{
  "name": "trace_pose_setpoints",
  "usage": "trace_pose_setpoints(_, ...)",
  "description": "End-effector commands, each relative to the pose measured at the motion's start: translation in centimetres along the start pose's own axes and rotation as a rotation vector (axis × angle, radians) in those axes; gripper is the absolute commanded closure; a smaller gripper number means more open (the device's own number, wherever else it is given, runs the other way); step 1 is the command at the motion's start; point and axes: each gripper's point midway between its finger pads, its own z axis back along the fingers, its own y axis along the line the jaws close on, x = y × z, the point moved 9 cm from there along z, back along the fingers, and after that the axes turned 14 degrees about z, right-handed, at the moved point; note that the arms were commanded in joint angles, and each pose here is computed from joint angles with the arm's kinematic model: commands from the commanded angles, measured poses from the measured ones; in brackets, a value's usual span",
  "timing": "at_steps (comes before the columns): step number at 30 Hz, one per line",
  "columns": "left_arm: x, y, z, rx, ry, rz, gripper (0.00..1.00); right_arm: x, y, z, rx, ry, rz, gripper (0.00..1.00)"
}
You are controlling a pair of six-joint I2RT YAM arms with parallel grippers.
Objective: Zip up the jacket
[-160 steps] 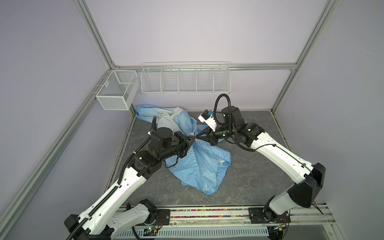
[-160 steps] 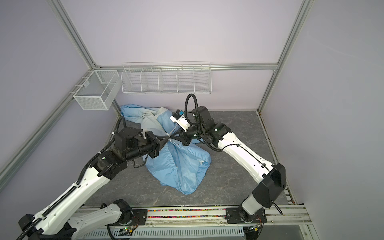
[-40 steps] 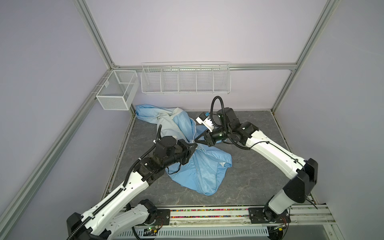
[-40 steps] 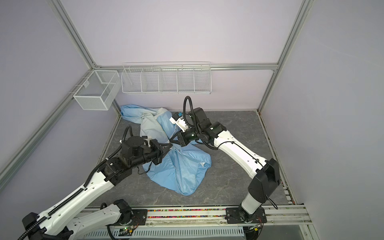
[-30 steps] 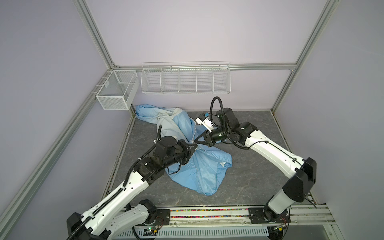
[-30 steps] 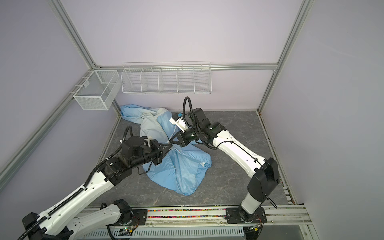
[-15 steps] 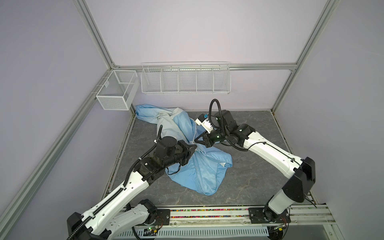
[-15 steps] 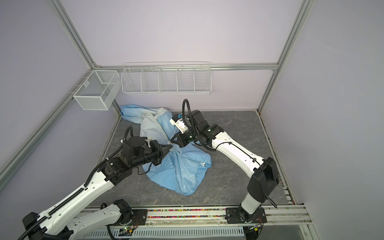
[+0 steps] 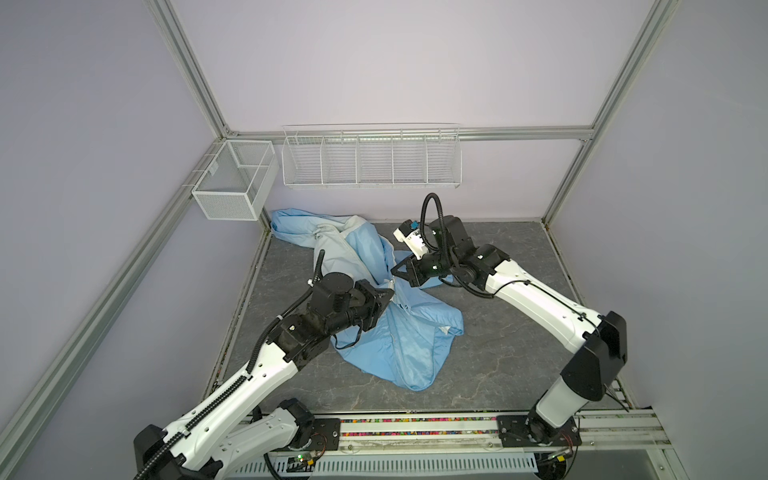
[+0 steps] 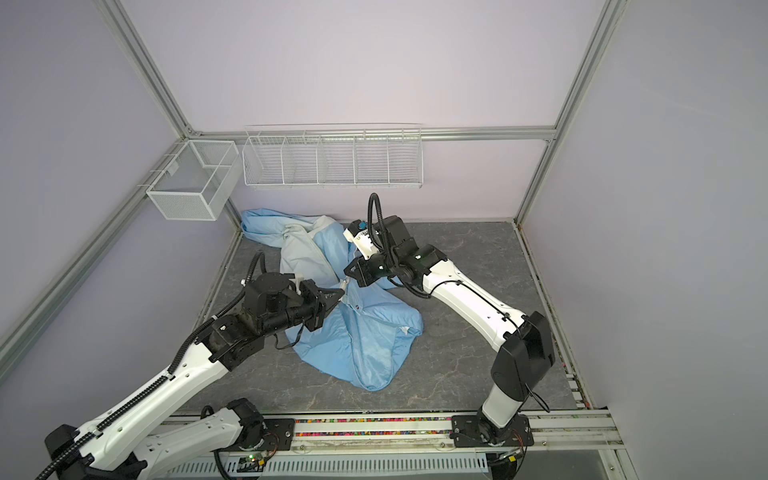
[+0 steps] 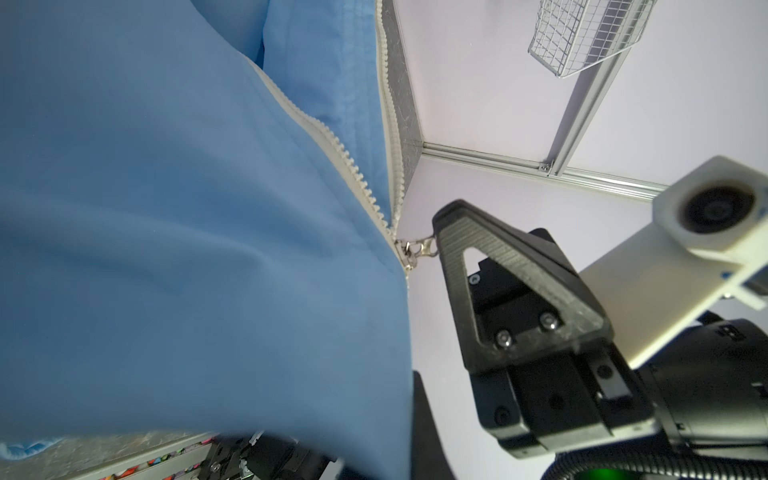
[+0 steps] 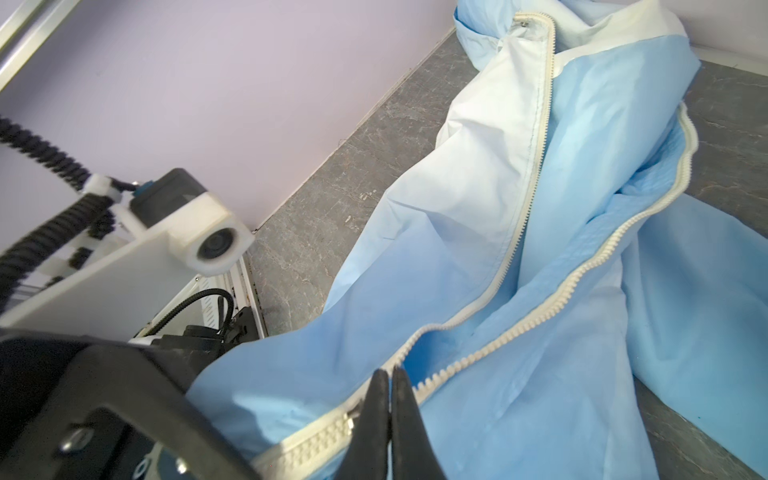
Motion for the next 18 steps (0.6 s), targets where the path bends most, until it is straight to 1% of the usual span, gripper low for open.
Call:
trace_pose_setpoints(1, -0.8, -0.6, 0.7, -0.021, 0.052, -0.011, 1.00, 0.3, -3.1, -0.1, -0.139, -0.011, -0.026, 0.93)
trace_pose_setpoints(4, -0.8, -0.5, 0.6, -0.019, 0.055, -0.010, 1.00, 0.4, -3.5, -0.5, -0.142, -0.008, -0.035, 0.93)
trace_pose_setpoints(8, -0.8, -0.5, 0.6, -0.020, 0.056, -0.011, 1.00, 0.7, -3.5, -0.7, -0.100, -0.017, -0.038, 0.93)
trace_pose_setpoints(11, -0.7, -0.6, 0.6, -0.021, 0.053, -0.010, 1.00, 0.9, -3.6, -0.4, -0.086, -0.023, -0.063, 0.93)
trace_pose_setpoints(14, -0.7, -0.6, 0.5, -0.023, 0.048, -0.012, 1.00, 0.7, -3.9, 0.1, -0.073, -0.014, -0.114, 0.93)
trace_pose_setpoints(15, -0.7, -0.6, 0.6, -0.030, 0.046, -0.014, 1.00, 0.5, -4.2, 0.2, -0.089, 0.001, -0.139, 0.87)
trace_pose_setpoints(16, -0.6, -0.7, 0.5, -0.037, 0.041, -0.017, 1.00, 0.1, -4.6, 0.4, -0.103, 0.017, -0.172, 0.76)
trace_pose_setpoints(17, -0.6, -0.7, 0.5, -0.042, 0.036, -0.017, 1.00, -0.3, -5.1, 0.6, -0.107, 0.029, -0.201, 0.68)
trace_pose_setpoints(18, -0.5, -0.8, 0.5, -0.050, 0.029, -0.016, 1.00, -0.9, -5.6, 0.7, -0.114, 0.049, -0.238, 0.65)
